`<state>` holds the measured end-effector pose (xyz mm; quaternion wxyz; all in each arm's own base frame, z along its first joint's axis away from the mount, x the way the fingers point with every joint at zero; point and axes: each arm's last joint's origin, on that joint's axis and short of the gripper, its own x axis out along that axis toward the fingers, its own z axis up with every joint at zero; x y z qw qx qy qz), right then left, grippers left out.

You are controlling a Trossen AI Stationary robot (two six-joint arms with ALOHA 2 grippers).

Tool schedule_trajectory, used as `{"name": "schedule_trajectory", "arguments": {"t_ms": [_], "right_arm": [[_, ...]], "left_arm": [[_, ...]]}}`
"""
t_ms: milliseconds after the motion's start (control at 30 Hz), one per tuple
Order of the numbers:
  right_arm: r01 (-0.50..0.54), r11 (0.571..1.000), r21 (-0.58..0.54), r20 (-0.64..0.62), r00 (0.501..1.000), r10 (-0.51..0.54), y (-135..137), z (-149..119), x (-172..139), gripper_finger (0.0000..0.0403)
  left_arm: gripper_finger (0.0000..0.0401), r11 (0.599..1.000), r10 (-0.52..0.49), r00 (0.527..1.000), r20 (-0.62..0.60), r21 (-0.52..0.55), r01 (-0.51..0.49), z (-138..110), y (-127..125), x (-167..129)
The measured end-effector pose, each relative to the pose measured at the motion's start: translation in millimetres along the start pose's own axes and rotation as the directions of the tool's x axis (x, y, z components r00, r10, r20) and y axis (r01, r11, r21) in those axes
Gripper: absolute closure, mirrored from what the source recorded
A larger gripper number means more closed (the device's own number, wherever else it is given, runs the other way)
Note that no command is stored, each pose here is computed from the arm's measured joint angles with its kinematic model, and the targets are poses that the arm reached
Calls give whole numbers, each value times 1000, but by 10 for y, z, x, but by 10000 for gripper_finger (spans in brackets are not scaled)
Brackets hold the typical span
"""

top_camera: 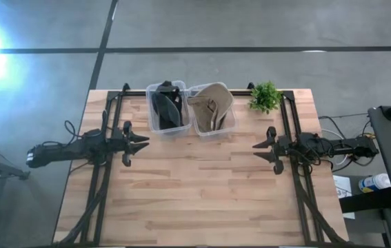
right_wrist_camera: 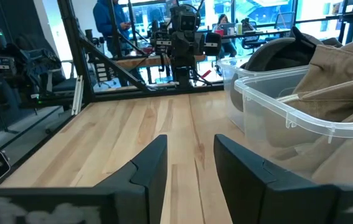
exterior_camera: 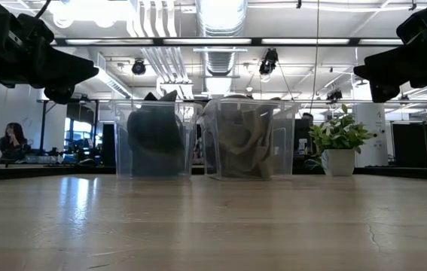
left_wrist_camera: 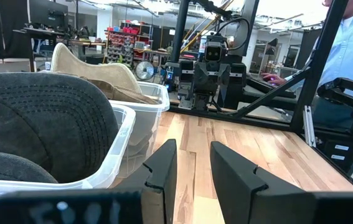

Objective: Pick & Place hat
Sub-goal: Return to Home Position

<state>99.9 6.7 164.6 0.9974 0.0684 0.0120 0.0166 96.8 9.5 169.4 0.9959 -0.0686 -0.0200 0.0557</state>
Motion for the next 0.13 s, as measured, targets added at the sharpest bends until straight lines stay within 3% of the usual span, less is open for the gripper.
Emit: {"name": "schedule_trajectory", "arguments": {"t_ms": [133], "right_arm": [[0, 1000, 0, 0, 1000, 0, 0, 0, 0, 275]], "left_arm": [[309, 1000, 0, 1000, 0, 0, 0, 0, 0, 0]]}}
